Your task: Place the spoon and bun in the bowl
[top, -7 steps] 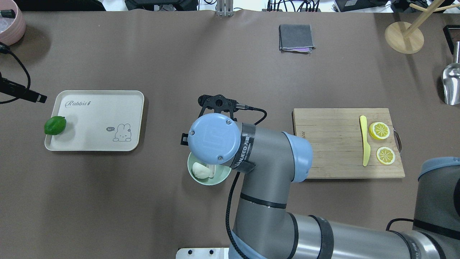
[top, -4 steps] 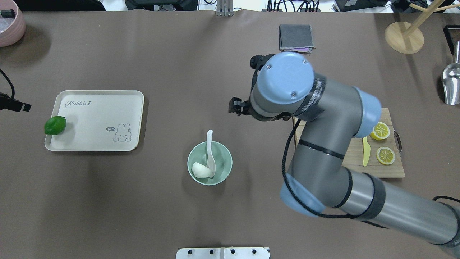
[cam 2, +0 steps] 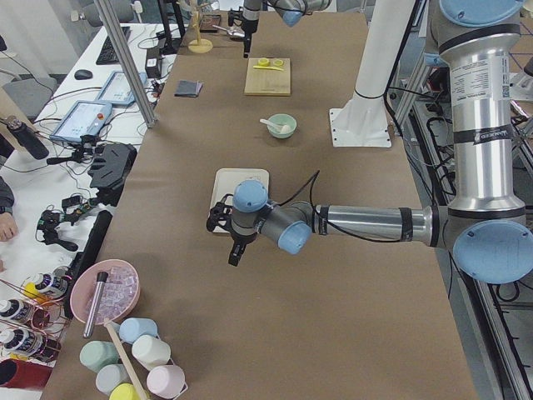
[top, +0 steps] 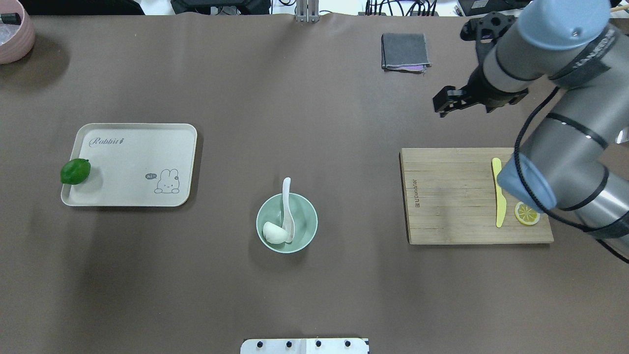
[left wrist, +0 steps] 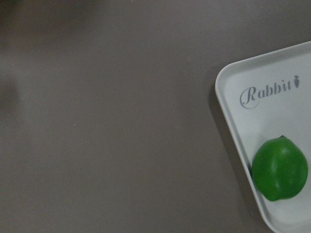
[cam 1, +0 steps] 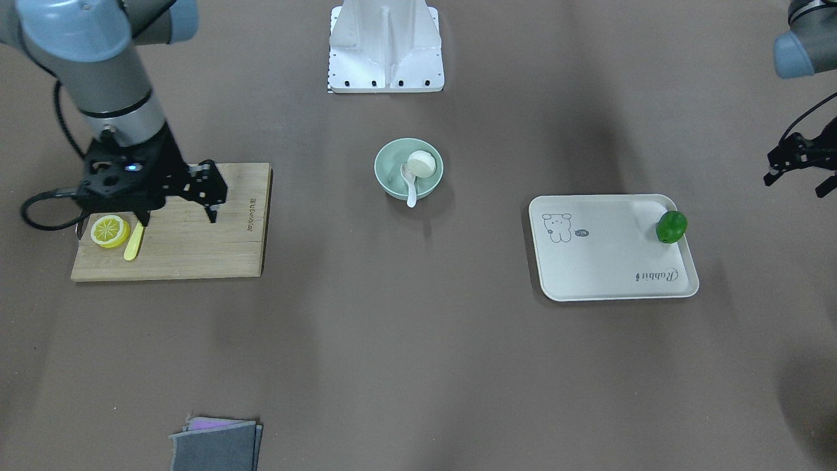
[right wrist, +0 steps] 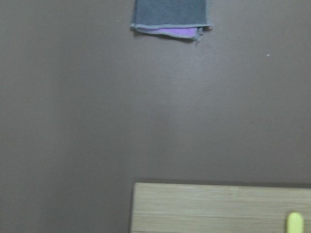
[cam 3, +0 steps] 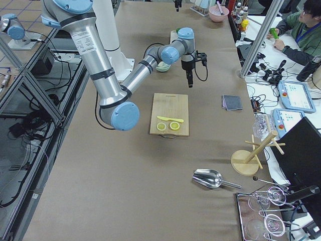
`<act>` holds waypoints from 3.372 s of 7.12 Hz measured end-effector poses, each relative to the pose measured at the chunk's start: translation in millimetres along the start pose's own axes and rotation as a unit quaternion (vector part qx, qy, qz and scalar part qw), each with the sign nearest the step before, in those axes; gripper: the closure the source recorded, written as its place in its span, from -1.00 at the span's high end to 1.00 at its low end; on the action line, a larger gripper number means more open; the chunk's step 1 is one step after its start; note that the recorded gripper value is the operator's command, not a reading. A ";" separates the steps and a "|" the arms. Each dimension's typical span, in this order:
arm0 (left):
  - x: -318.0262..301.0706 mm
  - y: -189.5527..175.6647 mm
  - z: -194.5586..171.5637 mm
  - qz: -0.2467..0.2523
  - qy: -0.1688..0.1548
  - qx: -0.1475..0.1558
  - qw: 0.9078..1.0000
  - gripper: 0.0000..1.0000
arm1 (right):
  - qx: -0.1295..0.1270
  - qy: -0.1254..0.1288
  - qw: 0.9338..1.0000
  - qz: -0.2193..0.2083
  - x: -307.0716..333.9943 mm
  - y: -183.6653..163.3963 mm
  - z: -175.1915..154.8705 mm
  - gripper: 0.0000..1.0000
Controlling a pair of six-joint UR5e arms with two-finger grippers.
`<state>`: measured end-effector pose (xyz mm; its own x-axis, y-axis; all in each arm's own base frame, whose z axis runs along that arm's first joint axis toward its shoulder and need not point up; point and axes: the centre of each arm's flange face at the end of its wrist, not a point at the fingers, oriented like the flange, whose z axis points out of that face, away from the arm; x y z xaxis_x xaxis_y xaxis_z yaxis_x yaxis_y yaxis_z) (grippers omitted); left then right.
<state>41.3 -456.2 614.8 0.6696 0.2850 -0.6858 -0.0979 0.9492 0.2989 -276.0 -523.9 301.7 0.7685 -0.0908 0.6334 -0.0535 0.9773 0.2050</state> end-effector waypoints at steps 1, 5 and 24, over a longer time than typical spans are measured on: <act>-16.7 3.1 -22.9 -0.008 0.001 -0.030 1.000 0.97 | -0.014 0.011 0.999 -0.027 67.0 -3.7 -0.4 1.00; -38.4 10.7 -86.1 -0.045 -0.010 -0.057 0.997 0.97 | -0.082 0.026 0.994 -0.071 369.5 63.3 -4.2 1.00; -27.6 22.0 -108.2 -0.037 -0.016 -0.036 0.999 0.97 | -0.086 -0.025 0.995 0.046 531.0 203.7 -10.6 1.00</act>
<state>-59.0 -428.8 568.6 0.6998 0.2106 -0.6826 -0.0996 0.9750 0.1988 127.9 -371.1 671.9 0.7319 -0.0044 0.6814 -0.0095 0.9998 0.0167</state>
